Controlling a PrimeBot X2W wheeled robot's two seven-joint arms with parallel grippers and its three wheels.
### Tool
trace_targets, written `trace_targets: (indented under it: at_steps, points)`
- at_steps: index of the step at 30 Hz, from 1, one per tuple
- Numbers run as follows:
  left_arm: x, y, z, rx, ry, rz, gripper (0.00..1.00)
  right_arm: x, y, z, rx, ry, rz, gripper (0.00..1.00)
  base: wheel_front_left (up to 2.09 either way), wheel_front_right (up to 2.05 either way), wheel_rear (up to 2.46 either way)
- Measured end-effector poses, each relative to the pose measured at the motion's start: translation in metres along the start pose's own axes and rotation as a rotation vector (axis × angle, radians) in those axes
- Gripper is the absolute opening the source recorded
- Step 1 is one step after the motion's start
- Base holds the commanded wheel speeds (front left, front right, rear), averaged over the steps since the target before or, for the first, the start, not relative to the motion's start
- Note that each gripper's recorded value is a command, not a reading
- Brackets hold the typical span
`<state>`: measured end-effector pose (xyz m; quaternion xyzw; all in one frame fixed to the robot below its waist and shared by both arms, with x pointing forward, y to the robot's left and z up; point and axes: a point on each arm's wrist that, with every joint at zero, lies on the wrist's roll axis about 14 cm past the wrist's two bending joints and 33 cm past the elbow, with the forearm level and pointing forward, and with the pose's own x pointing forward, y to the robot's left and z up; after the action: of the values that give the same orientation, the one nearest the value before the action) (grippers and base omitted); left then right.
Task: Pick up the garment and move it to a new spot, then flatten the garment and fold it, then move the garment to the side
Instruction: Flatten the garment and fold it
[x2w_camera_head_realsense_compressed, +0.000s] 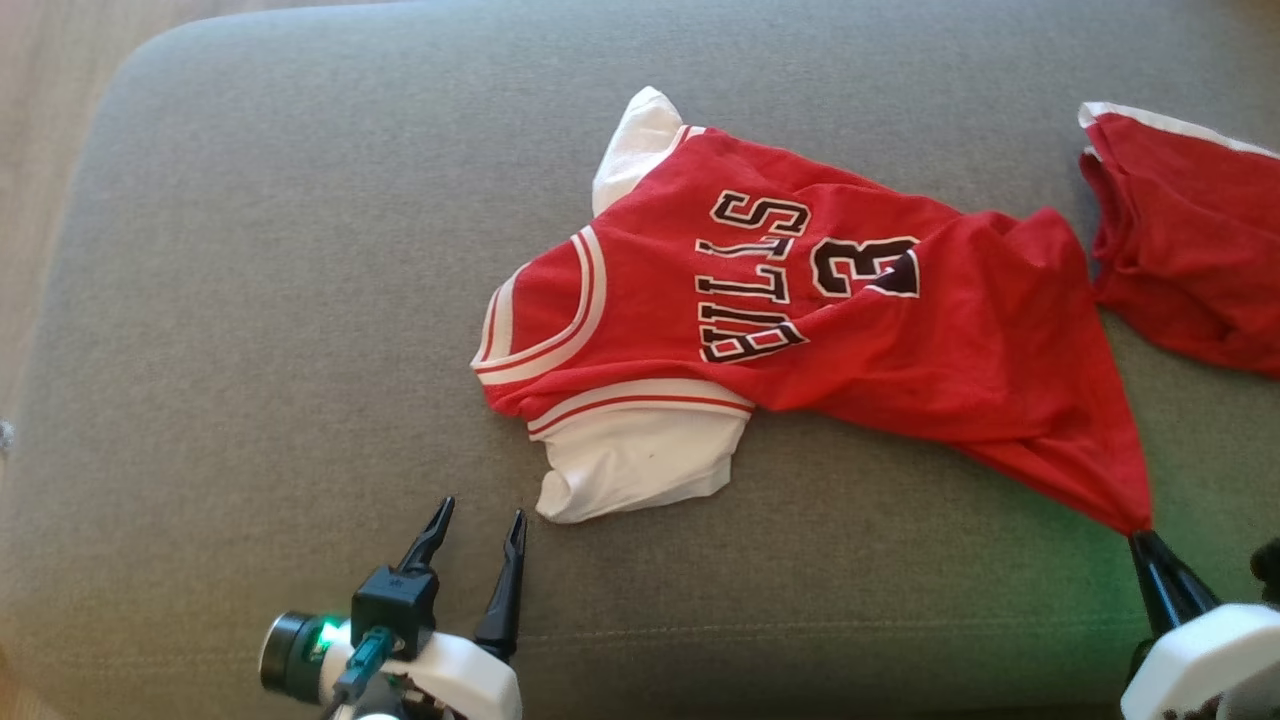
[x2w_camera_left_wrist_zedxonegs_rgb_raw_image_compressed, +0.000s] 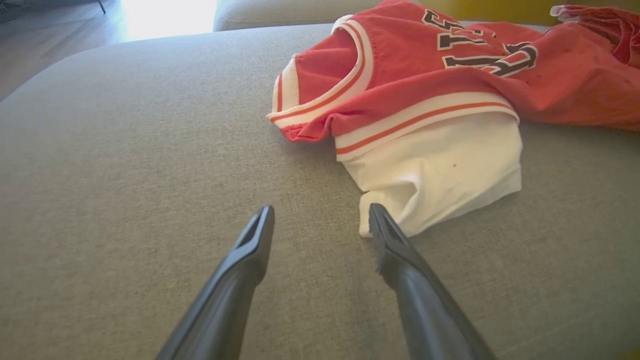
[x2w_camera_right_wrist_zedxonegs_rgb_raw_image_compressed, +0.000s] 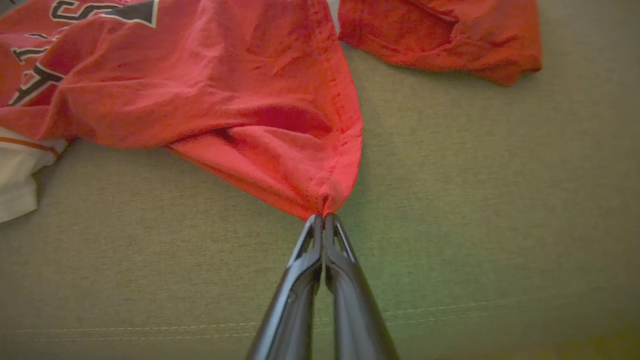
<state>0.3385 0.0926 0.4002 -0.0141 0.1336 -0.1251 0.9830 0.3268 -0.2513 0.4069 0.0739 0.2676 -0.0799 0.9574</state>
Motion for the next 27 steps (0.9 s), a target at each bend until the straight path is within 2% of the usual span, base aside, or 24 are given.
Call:
trace_targets:
  at_steps: [4, 9, 12, 15, 20, 21, 22, 23, 24, 27]
  points:
    - [0.005, -0.006, 0.0, 0.001, 0.001, -0.029, 1.0, 0.0, -0.002, 0.002, -0.005, 0.004, -0.009, 0.0, 0.0, 0.0, 0.0]
    - [0.008, -0.008, 0.003, 0.011, -0.007, -0.042, 1.0, -0.002, -0.004, -0.019, -0.028, 0.082, -0.02, 0.0, 0.0, 0.0, 0.0]
    - [0.009, -0.009, 0.001, 0.012, -0.001, -0.047, 1.0, -0.003, -0.017, -0.02, -0.048, 0.073, -0.062, 0.0, 0.0, 0.0, 0.0]
    - [0.01, -0.011, -0.001, 0.012, 0.007, -0.053, 1.0, 0.0, -0.007, -0.018, 0.06, 0.052, -0.018, 0.0, 0.0, 0.0, 0.0]
    - [0.01, -0.011, -0.002, 0.012, 0.009, -0.056, 1.0, -0.003, -0.023, -0.018, -0.067, 0.066, -0.084, 0.0, 0.0, 0.0, 0.0]
    - [0.01, -0.012, -0.002, 0.012, 0.01, -0.056, 1.0, -0.003, -0.027, -0.019, -0.097, 0.074, -0.1, 0.11, 0.0, 0.0, 0.0]
    - [0.01, -0.012, -0.002, 0.012, 0.01, -0.057, 1.0, -0.004, -0.029, -0.021, -0.109, 0.086, -0.109, 0.71, 0.0, 0.0, 0.0]
    - [0.01, -0.012, -0.002, 0.012, 0.011, -0.057, 1.0, -0.004, -0.03, -0.026, -0.108, 0.105, -0.111, 0.71, 0.0, 0.0, 0.0]
    - [0.01, -0.012, -0.002, 0.011, 0.011, -0.059, 1.0, -0.004, -0.03, -0.029, -0.106, 0.118, -0.112, 1.0, 0.0, 0.0, 0.0]
    - [0.011, -0.013, -0.003, 0.01, 0.013, -0.062, 1.0, -0.004, -0.034, -0.032, -0.089, 0.124, -0.123, 1.0, 0.0, 0.0, 0.0]
